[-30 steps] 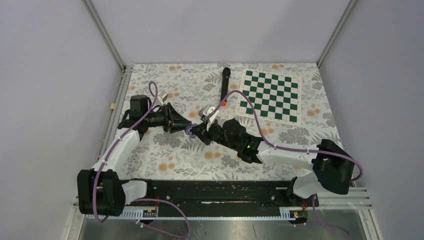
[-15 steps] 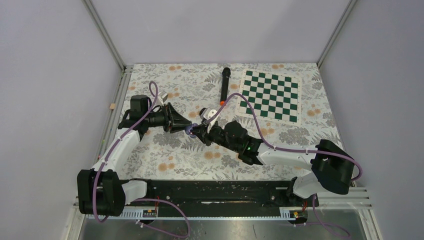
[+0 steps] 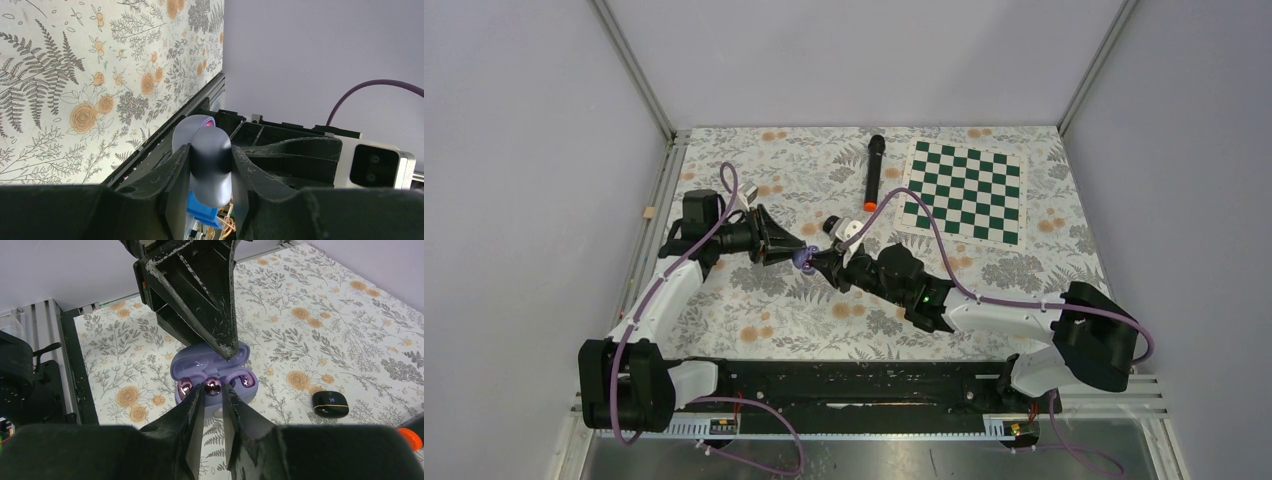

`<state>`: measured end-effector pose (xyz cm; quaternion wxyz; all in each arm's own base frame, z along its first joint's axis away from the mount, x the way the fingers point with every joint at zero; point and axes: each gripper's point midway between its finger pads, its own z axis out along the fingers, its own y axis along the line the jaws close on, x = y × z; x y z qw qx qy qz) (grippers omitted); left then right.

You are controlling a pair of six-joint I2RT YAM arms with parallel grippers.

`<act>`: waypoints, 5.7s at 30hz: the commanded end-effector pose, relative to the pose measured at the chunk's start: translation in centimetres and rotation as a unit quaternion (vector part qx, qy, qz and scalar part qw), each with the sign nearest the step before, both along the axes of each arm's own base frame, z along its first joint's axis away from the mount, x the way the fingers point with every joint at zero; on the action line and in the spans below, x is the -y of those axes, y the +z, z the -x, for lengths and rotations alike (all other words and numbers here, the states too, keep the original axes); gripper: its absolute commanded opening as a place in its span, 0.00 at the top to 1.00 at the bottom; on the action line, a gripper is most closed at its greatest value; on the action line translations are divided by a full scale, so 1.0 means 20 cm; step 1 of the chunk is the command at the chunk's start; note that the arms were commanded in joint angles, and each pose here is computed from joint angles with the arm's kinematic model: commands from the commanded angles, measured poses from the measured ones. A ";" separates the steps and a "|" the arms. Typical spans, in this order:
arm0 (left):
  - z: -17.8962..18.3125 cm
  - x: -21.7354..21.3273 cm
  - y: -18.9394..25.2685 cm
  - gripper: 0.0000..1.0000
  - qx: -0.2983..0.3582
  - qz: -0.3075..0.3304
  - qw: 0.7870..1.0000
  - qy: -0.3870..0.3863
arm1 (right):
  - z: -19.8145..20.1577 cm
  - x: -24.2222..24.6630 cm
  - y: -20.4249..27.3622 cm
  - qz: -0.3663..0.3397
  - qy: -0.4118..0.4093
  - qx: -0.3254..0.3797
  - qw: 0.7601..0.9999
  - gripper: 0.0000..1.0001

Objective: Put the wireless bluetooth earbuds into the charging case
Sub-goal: Insert the left earbud into the left side groove of the charging case, then adjust the left earbud in the left side groove of the charging case.

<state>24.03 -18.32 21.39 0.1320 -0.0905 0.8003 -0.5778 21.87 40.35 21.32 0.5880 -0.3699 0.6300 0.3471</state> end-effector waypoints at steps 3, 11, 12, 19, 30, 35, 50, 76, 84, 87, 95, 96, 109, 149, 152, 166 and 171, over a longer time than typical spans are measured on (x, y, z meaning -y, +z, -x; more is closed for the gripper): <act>-0.01 -0.01 0.11 1.00 0.039 0.020 0.999 -0.011 | -0.02 0.04 0.09 -0.018 -0.021 0.026 0.999 0.75; -0.01 -0.02 0.11 1.00 0.039 0.020 0.999 -0.009 | -0.03 0.04 0.10 -0.024 -0.026 0.022 0.999 0.75; -0.01 -0.02 0.11 1.00 0.039 0.020 0.999 -0.009 | -0.02 0.05 0.11 -0.028 -0.026 0.020 0.999 0.75; -0.01 -0.02 0.11 1.00 0.039 0.019 0.999 -0.008 | 0.06 0.03 0.27 -0.063 0.014 -0.003 0.998 0.77; -0.01 -0.02 0.11 1.00 0.037 0.017 0.999 -0.006 | 0.11 -0.07 0.32 -0.035 0.042 -0.067 0.996 0.90; -0.01 -0.02 0.10 1.00 0.036 0.018 0.999 -0.008 | 0.08 -0.09 0.26 -0.012 0.023 -0.079 0.997 1.00; -0.01 -0.02 0.09 1.00 0.035 0.018 0.999 -0.009 | 0.08 -0.11 0.17 0.020 0.019 -0.084 0.996 1.00; -0.01 -0.03 0.11 1.00 0.040 0.019 0.999 -0.006 | 0.08 0.00 0.06 0.047 -0.011 -0.085 0.995 1.00; -0.01 -0.03 0.11 1.00 0.039 0.019 0.999 -0.005 | 0.09 0.01 0.12 0.037 -0.003 -0.080 0.996 1.00; -0.01 -0.03 0.11 1.00 0.039 0.018 0.999 -0.004 | 0.09 0.01 0.24 0.009 -0.005 -0.068 0.998 1.00; -0.01 -0.03 0.12 1.00 0.040 0.018 0.999 -0.003 | 0.09 -0.08 0.32 -0.004 0.017 -0.072 0.997 1.00; -0.01 -0.03 0.12 1.00 0.042 0.018 0.999 -0.003 | 0.09 -0.09 0.31 -0.001 0.016 -0.075 0.997 1.00; -0.01 -0.03 0.12 1.00 0.041 0.019 0.999 -0.004 | 0.08 -0.16 0.18 0.035 0.022 -0.100 0.994 1.00; -0.02 -0.03 0.14 1.00 0.044 0.017 0.999 -0.004 | 0.08 -0.02 0.03 0.045 -0.016 -0.111 0.993 1.00; -0.01 -0.03 0.13 1.00 0.043 0.016 0.999 -0.005 | 0.06 0.00 0.10 0.029 -0.029 -0.100 0.994 1.00; -0.01 -0.03 0.14 1.00 0.046 0.016 0.999 -0.006 | 0.01 -0.05 0.20 0.003 -0.038 -0.093 0.995 1.00; -0.01 -0.03 0.14 1.00 0.047 0.016 0.999 -0.006 | 0.00 -0.05 0.21 0.001 -0.045 -0.091 0.995 1.00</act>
